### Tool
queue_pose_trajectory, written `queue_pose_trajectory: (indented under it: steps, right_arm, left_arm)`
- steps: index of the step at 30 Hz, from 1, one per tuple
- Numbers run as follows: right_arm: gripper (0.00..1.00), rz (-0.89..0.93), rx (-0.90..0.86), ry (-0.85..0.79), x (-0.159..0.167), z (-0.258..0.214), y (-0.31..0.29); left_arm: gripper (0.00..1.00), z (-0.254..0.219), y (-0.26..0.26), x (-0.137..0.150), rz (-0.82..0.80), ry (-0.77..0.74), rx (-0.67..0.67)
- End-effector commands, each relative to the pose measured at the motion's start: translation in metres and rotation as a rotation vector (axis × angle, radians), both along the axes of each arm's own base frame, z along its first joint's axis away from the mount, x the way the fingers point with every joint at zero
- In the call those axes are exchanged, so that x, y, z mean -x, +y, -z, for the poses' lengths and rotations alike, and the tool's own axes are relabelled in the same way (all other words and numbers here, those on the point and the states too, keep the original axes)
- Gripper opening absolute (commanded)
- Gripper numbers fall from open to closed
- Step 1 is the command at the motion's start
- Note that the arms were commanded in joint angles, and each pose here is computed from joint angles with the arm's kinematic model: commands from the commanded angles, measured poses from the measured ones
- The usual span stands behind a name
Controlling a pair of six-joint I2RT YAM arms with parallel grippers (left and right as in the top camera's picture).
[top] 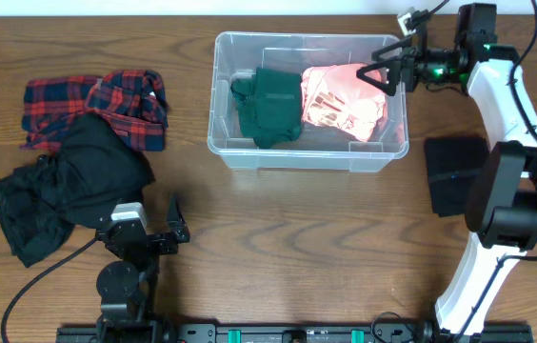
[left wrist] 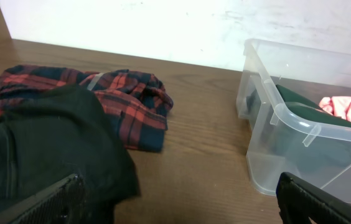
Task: Pack container
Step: 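Carry the pink t-shirt over the bin's right half, then lower the pink t-shirt into the bin, release, and press it flat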
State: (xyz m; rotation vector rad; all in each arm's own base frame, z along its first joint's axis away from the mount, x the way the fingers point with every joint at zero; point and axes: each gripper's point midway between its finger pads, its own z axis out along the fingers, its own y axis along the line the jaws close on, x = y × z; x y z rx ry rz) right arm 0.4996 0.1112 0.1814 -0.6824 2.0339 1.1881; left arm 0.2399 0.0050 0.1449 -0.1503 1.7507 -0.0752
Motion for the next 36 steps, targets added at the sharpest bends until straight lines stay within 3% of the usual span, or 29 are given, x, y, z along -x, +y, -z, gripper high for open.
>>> queue_pose_trajectory:
  steps: [1,9,12,19,24,28,31,36]
  right_arm:
    - [0.99,0.024,0.046,-0.081,0.005,-0.055,0.011]
    - [0.99,0.255,0.723,-0.082,0.018,-0.024,0.017]
    - [0.99,0.297,0.885,-0.079,0.026,-0.013,0.029]
    - [0.99,0.447,1.018,0.033,0.036,0.011,0.031]
    - [0.89,0.431,1.07,0.129,0.048,0.033,0.021]
    - [0.71,0.426,1.085,0.164,0.051,0.043,0.019]
    - [0.41,0.423,1.093,0.185,0.054,0.048,0.017]
    - [0.08,0.429,1.1,0.212,0.054,0.055,0.014]
  left_arm:
    - [0.98,0.016,0.003,0.002,-0.017,0.049,0.002]
    - [0.98,0.016,0.003,0.002,-0.017,0.049,0.002]
    - [0.98,0.016,0.003,0.002,-0.017,0.049,0.002]
    - [0.98,0.016,0.003,0.002,-0.017,0.049,0.002]
    - [0.98,0.016,0.003,0.002,-0.017,0.049,0.002]
    - [0.98,0.016,0.003,0.002,-0.017,0.049,0.002]
    - [0.98,0.016,0.003,0.002,-0.017,0.049,0.002]
    - [0.98,0.016,0.003,0.002,-0.017,0.049,0.002]
